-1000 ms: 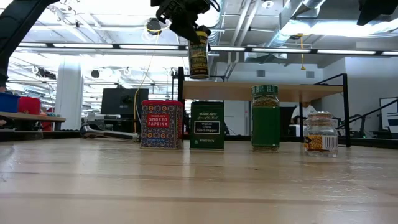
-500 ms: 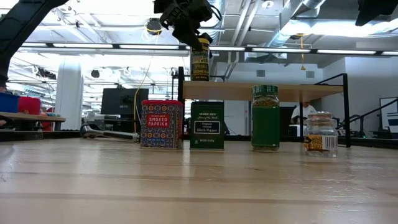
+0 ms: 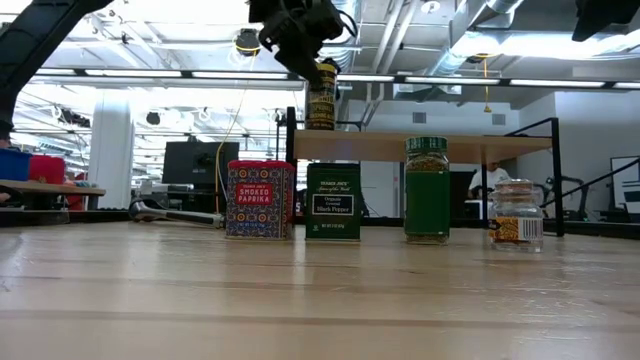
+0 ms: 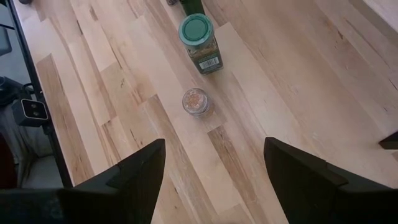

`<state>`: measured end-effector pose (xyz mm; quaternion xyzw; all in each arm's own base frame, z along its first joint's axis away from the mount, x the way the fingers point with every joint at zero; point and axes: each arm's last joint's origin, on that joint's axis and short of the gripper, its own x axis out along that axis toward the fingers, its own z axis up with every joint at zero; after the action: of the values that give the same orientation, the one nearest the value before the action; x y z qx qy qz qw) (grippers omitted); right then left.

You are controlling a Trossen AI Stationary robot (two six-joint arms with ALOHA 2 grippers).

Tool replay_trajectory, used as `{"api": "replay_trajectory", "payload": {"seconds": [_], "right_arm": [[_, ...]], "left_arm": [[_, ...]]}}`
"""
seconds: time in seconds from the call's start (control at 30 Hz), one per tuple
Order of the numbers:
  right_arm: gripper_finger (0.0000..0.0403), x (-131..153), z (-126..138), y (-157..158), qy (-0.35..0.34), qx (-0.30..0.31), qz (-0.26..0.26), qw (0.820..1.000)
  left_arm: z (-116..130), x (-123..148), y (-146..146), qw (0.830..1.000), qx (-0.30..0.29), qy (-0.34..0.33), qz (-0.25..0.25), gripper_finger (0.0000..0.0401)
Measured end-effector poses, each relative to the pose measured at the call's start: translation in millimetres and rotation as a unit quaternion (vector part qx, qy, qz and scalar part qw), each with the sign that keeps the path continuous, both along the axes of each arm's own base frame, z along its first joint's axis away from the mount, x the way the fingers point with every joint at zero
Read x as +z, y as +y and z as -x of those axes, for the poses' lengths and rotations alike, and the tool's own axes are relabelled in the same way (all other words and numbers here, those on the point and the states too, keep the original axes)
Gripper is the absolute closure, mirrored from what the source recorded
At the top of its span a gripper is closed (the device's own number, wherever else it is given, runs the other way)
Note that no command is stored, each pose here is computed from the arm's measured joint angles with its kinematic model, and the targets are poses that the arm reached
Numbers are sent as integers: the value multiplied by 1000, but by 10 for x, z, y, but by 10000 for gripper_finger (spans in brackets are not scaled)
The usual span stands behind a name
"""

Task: Shelf spices
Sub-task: Put the yellow seasoning bottle on the shelf, then put the red seasoning can on the shelf

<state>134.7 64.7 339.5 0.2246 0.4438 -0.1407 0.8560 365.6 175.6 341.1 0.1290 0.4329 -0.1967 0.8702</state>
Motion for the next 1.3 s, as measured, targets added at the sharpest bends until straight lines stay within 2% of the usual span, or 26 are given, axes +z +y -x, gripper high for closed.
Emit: {"api": "replay_trajectory", "payload": {"seconds": [0.53, 1.0, 1.1, 1.2, 1.3], "right_arm": [[126, 0, 0, 0, 0, -3, -2, 1000], [126, 0, 0, 0, 0, -3, -2, 1000], [126, 1, -2, -3, -3, -4, 6, 1000], [126, 4, -3, -8, -9, -1, 24, 1000], [126, 6, -6, -15, -14, 5, 45, 999]], "left_arm": [[70, 160, -50, 1000, 4, -17, -9, 119], [237, 731, -148, 995, 21, -82, -54, 119], [348, 851, -230, 996, 5, -91, -22, 119], [480, 904, -376, 993, -54, -89, 49, 119], [572, 899, -542, 989, -92, -58, 96, 119]]}}
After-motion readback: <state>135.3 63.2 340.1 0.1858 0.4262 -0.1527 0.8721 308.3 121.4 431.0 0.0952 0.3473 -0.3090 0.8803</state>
